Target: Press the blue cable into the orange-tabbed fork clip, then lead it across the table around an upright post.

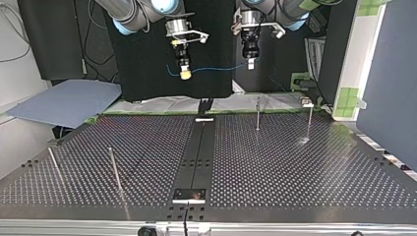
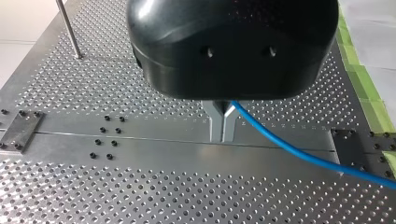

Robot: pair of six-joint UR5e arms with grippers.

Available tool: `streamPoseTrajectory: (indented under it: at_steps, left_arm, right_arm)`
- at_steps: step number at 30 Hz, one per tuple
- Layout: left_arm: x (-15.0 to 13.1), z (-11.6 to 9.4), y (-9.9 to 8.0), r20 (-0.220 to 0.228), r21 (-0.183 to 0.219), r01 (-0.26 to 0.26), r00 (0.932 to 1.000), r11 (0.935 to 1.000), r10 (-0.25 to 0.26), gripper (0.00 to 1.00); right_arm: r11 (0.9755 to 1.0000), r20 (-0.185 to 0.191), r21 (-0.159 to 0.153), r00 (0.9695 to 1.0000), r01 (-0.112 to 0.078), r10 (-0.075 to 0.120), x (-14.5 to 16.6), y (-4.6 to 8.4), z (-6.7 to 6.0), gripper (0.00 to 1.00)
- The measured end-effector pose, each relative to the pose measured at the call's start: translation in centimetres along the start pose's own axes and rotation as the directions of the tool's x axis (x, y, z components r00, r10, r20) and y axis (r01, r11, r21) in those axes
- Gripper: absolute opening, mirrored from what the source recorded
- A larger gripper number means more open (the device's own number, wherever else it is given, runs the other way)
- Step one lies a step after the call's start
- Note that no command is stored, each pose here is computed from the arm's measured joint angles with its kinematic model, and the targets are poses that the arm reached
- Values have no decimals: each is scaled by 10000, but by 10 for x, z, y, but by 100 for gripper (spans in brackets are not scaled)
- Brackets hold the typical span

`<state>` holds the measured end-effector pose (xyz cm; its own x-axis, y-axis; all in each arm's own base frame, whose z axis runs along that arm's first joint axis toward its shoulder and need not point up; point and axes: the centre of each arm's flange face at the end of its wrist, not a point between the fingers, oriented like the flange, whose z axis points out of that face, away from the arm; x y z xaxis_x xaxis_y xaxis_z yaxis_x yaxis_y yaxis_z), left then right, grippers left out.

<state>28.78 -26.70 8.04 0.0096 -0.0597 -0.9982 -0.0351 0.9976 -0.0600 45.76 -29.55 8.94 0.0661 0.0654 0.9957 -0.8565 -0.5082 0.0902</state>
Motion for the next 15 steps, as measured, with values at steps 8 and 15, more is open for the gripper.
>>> streamPoseTrajectory:
  at_steps: [8, 15]
  left_arm:
    - [0, 1, -1, 29, 13, 9, 10000, 10000, -9, 0]
    - [-1, 1, -1, 48, 18, 17, 10000, 10000, -17, 0]
  right_arm:
    - [10000, -16, -2, 10000, -4, 4, 0, 0, 0, 0]
    - [10000, -29, -2, 10000, -8, 8, 0, 0, 0, 0]
